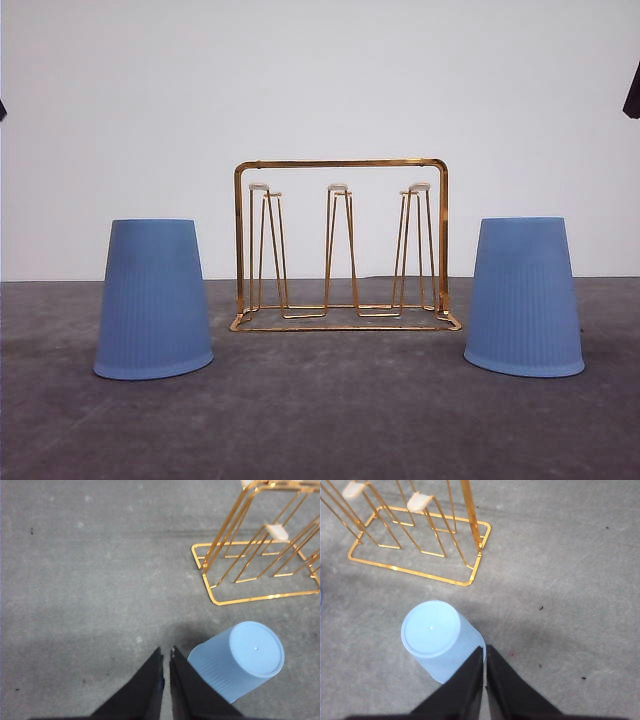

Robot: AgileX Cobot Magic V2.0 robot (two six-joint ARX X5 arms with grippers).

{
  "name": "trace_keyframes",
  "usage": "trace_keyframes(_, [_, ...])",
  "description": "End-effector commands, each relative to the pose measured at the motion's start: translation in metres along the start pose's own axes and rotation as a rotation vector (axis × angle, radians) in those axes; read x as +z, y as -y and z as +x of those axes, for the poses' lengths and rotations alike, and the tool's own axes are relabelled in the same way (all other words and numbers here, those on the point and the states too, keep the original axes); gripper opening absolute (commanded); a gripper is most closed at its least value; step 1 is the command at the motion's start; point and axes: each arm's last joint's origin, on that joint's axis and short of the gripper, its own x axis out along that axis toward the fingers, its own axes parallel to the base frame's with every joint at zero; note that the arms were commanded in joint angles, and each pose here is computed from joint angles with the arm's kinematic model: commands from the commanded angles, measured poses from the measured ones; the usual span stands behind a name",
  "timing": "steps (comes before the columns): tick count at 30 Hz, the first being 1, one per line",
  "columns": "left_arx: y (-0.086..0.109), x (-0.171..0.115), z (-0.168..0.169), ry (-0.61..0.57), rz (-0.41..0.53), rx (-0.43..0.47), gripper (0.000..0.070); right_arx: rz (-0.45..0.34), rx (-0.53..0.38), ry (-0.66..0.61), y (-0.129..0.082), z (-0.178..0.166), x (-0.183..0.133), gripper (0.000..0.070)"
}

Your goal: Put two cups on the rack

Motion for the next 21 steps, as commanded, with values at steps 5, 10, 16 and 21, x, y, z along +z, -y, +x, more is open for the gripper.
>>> trace_keyframes(5, [0.001, 0.006, 0.000, 0.010, 0.021, -0.006, 0.0197, -0.045, 0.005, 0.009, -0.001, -0.002, 0.005, 0.0120])
trace_keyframes(10, [0.001, 0.006, 0.000, 0.010, 0.013, -0.013, 0.0512, -0.048, 0.005, -0.003, -0.001, -0.002, 0.004, 0.0631])
trace_keyframes(16, [0.006, 0.007, 0.002, 0.011, -0.011, -0.090, 0.0514, -0.045, 0.006, -0.002, -0.001, -0.001, 0.004, 0.0651])
trace_keyframes(21, [0.019, 0.010, 0.013, 0.017, 0.013, -0.158, 0.0516, -0.044, 0.008, -0.001, -0.001, -0.001, 0.004, 0.0651])
